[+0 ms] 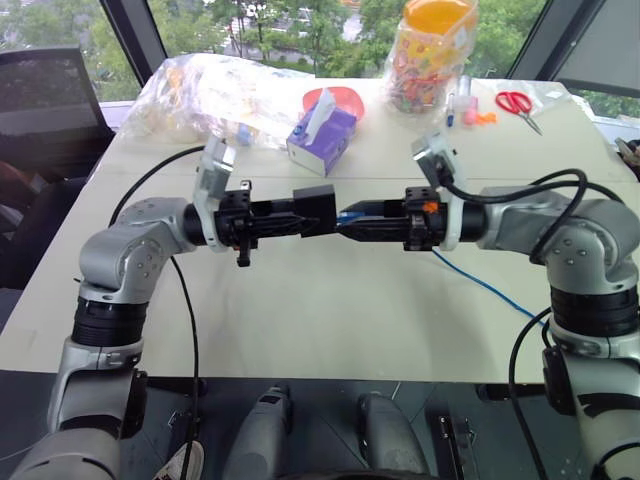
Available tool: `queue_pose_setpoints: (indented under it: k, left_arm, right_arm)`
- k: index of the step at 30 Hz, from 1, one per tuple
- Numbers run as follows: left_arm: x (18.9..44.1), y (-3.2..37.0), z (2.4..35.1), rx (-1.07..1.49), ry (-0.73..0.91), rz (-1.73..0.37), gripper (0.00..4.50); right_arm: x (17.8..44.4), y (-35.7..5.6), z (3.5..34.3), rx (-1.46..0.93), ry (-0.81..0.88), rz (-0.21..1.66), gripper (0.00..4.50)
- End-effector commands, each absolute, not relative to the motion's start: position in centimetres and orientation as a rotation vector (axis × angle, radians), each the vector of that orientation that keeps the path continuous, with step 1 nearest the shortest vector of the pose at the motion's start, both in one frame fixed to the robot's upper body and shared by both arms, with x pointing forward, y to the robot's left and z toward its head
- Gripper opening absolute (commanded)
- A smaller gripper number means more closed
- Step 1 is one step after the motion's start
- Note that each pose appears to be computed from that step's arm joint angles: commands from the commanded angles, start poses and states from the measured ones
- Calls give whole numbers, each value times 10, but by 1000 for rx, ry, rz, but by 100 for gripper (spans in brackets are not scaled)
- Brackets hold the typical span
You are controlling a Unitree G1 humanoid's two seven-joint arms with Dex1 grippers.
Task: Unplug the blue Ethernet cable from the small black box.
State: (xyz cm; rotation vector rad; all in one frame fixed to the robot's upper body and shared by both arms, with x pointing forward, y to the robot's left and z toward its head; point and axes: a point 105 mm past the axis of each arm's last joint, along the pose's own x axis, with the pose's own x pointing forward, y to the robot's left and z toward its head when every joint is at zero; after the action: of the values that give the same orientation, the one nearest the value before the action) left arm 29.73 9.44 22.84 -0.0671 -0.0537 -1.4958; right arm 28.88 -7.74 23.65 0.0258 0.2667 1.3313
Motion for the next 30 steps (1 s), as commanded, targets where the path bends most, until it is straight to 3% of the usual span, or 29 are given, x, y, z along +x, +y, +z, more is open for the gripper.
queue_pose_setpoints:
  k: [1,5,8,10,25,30]
  left_arm:
    - [295,94,244,-36,-115,-1509,49]
    - [294,94,244,-36,-115,-1510,49]
    - [294,94,244,-37,-115,-1510,49]
    - [294,95,244,-37,-114,-1510,49]
    - [288,98,234,-13,-68,-1527,49]
    - [286,107,232,2,-35,-1520,49]
  right_arm:
    - [283,-75,245,-6,214,1350,187]
    - [284,-76,245,-7,213,1349,187]
    - [285,-77,245,-13,214,1347,105]
    - [285,-77,246,-13,213,1347,10]
    - [289,-83,248,-27,215,1337,4]
    - [318,-120,231,3,284,1207,4]
